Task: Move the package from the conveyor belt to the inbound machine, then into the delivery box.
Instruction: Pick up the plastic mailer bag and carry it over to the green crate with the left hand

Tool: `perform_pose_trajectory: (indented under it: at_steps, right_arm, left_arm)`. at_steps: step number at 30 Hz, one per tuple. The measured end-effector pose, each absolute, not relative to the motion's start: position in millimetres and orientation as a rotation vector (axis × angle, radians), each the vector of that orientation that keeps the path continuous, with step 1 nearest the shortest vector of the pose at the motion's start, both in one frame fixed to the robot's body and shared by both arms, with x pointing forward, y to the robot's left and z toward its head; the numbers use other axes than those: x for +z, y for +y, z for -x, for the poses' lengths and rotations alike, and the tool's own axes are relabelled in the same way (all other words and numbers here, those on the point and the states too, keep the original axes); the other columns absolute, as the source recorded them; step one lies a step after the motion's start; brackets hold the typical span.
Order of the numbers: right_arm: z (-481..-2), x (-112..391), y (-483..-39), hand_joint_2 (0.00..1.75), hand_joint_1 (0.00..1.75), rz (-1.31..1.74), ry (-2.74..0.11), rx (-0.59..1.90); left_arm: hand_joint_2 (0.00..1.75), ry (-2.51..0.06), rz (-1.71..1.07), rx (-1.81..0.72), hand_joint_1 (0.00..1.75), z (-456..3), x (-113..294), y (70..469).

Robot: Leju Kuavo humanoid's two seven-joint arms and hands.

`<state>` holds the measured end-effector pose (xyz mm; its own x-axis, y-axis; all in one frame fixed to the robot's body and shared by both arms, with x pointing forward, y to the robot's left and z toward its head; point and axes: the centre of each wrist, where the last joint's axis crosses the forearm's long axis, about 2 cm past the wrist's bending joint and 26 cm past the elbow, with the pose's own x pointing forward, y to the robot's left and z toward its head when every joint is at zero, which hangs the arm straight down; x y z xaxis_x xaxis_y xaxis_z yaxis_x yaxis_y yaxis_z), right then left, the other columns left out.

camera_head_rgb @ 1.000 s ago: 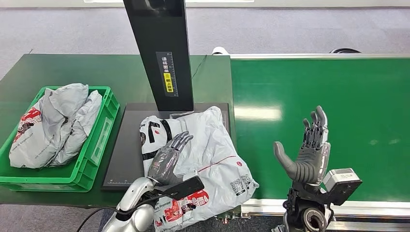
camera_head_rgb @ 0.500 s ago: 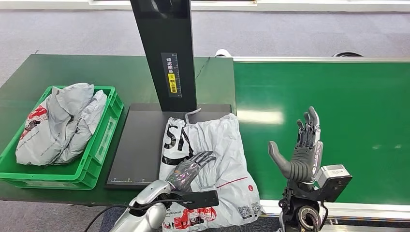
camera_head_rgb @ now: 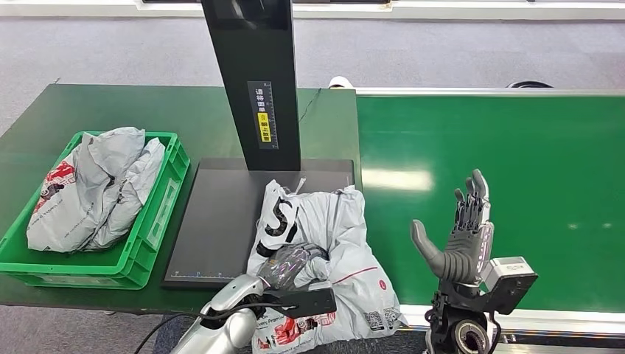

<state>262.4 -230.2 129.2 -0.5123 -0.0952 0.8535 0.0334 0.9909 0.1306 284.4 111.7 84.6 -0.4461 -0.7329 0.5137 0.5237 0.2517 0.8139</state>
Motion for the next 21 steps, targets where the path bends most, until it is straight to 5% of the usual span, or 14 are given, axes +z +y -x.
perform_pose_trajectory:
  at_steps: [7,21]
  right_arm:
    - [-262,130,-230,1.75,0.0,-0.042,-2.104,-0.16]
    - [-255,133,-234,1.75,0.0,-0.048,-2.119,-0.199]
  left_arm:
    - [1.75,-1.482,-0.212,-1.416,1.75,-281,84,112]
    - [1.75,-2.082,-0.327,-0.979,1.75,-279,128,128]
